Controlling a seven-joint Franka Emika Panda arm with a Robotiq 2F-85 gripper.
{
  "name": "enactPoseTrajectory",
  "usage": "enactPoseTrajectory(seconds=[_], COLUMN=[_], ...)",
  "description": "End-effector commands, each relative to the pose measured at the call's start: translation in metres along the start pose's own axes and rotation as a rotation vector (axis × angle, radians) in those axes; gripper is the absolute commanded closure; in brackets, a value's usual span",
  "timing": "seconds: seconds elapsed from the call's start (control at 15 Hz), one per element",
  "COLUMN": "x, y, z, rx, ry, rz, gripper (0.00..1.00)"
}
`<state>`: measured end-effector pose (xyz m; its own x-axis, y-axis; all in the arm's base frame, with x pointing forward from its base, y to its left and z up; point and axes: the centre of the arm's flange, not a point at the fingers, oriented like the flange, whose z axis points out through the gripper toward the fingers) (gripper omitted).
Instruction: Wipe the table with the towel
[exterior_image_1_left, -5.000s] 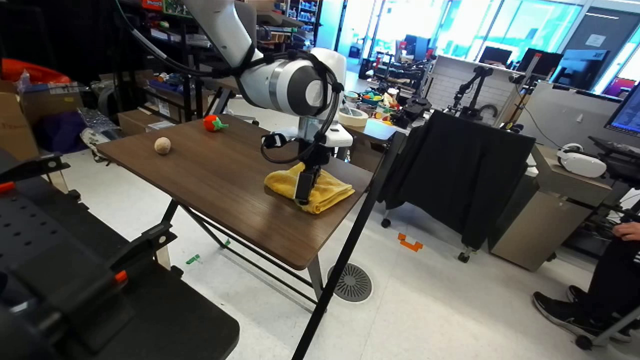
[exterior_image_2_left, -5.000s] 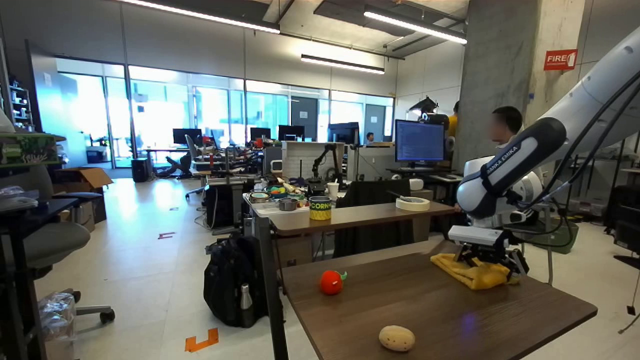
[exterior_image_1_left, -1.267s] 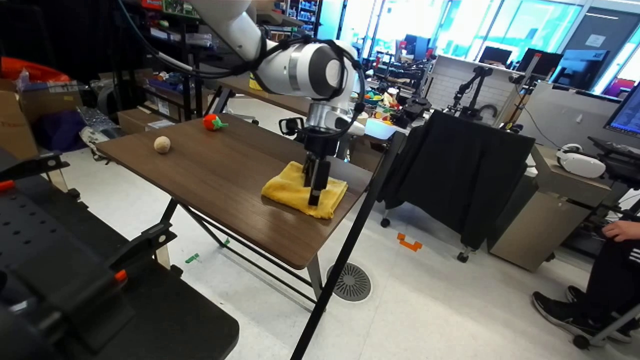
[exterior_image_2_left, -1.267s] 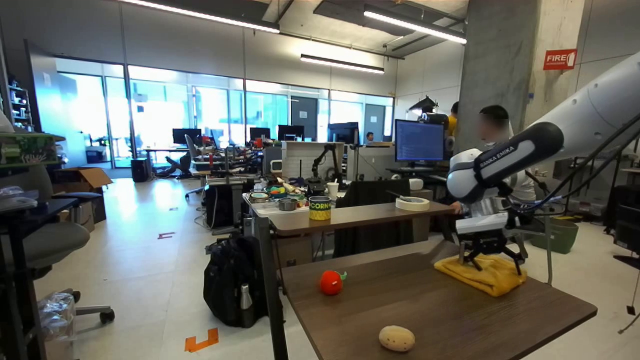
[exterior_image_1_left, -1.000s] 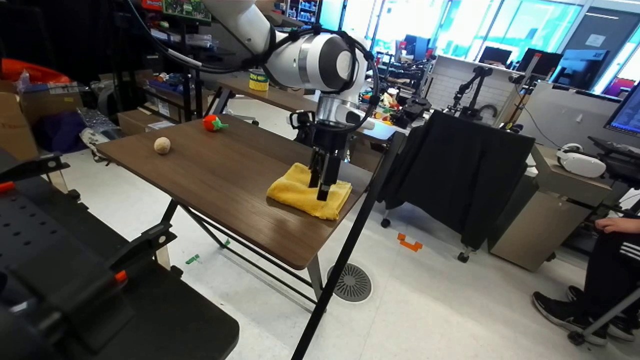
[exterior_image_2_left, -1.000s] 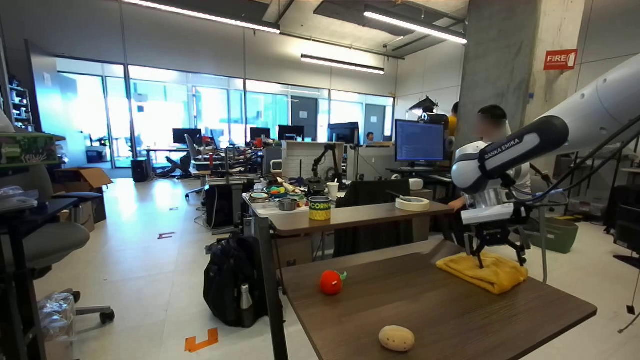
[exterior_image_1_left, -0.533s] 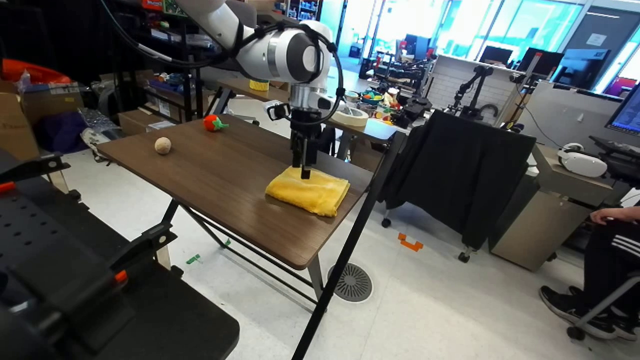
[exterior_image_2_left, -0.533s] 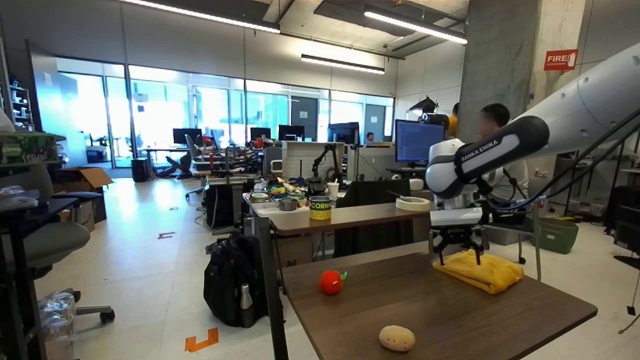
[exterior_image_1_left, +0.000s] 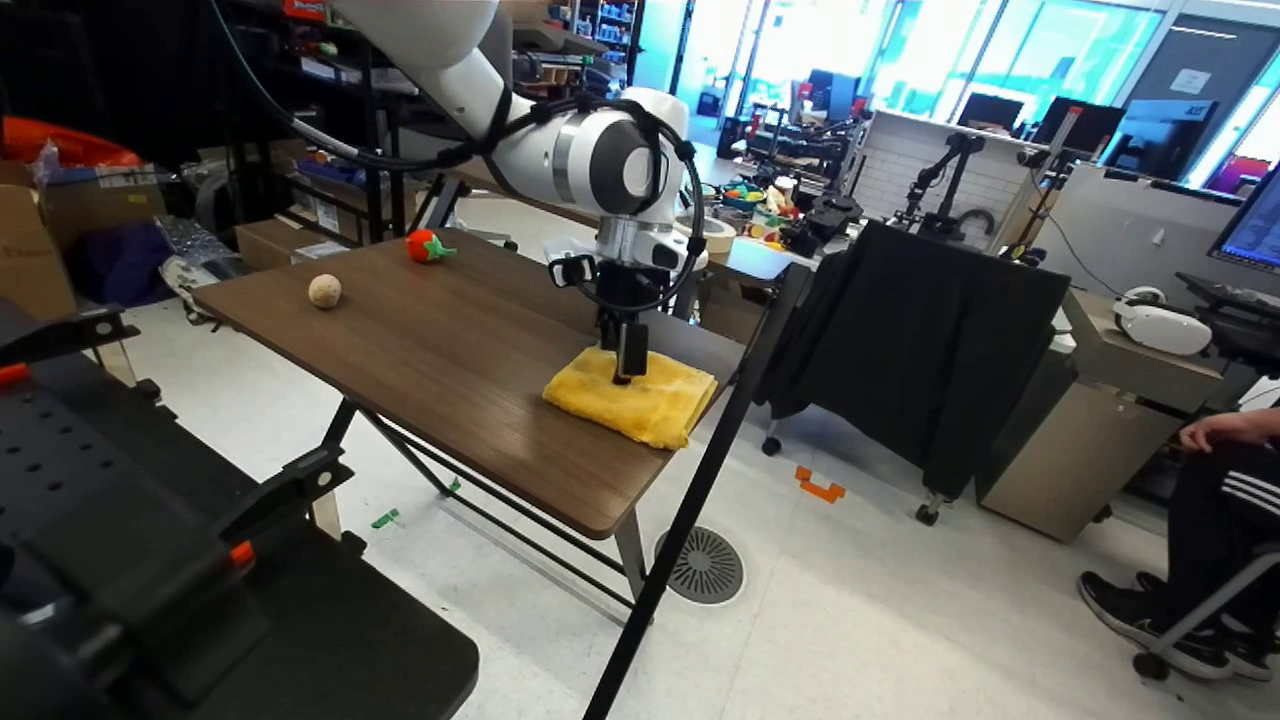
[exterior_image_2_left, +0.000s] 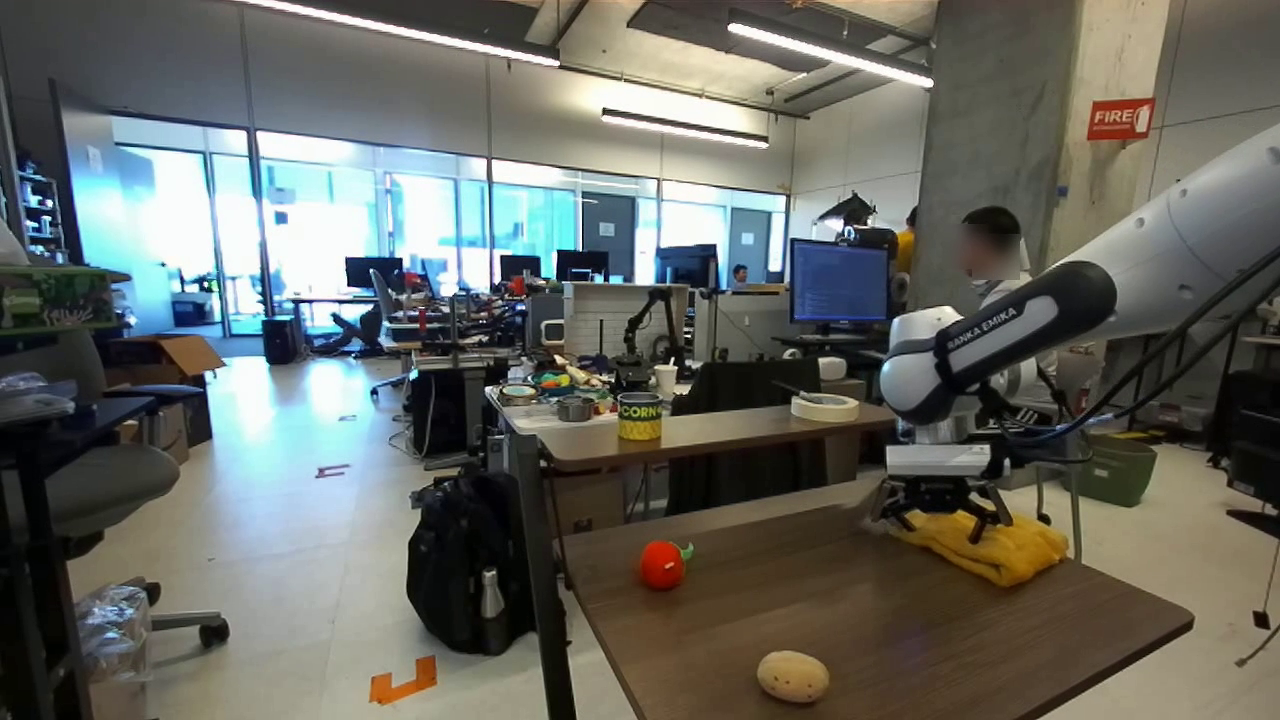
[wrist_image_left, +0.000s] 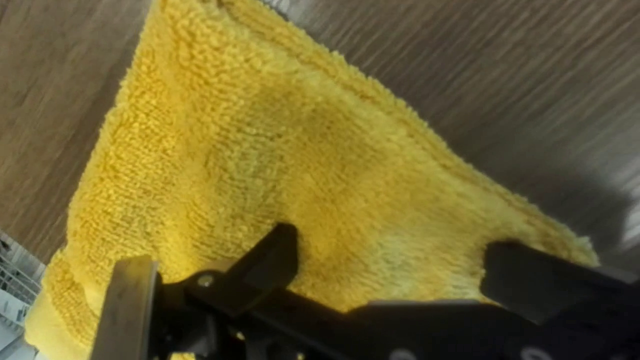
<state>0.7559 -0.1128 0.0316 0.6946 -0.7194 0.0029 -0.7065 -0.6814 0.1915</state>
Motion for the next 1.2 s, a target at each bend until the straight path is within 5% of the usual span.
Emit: enactPoseTrajectory(seconds=[0.0, 0.4, 0.8, 1.0, 1.13], x=[-0.052, -0.142, -0.266, -0.28, -0.258], y=[0.0, -0.082, -0.12, -0.12, -0.108], z=[-0.009, -0.044, -0.044, -0.042, -0.038], rx=[0.119, 0.34, 0.386, 0.371, 0.358], ry=[-0.003, 0.043, -0.125, -0.159, -0.132], rz=[-0.075, -0.325, -0.578, -0.595, -0.547], gripper=[0.0, 0.0, 0.0, 0.0, 0.0])
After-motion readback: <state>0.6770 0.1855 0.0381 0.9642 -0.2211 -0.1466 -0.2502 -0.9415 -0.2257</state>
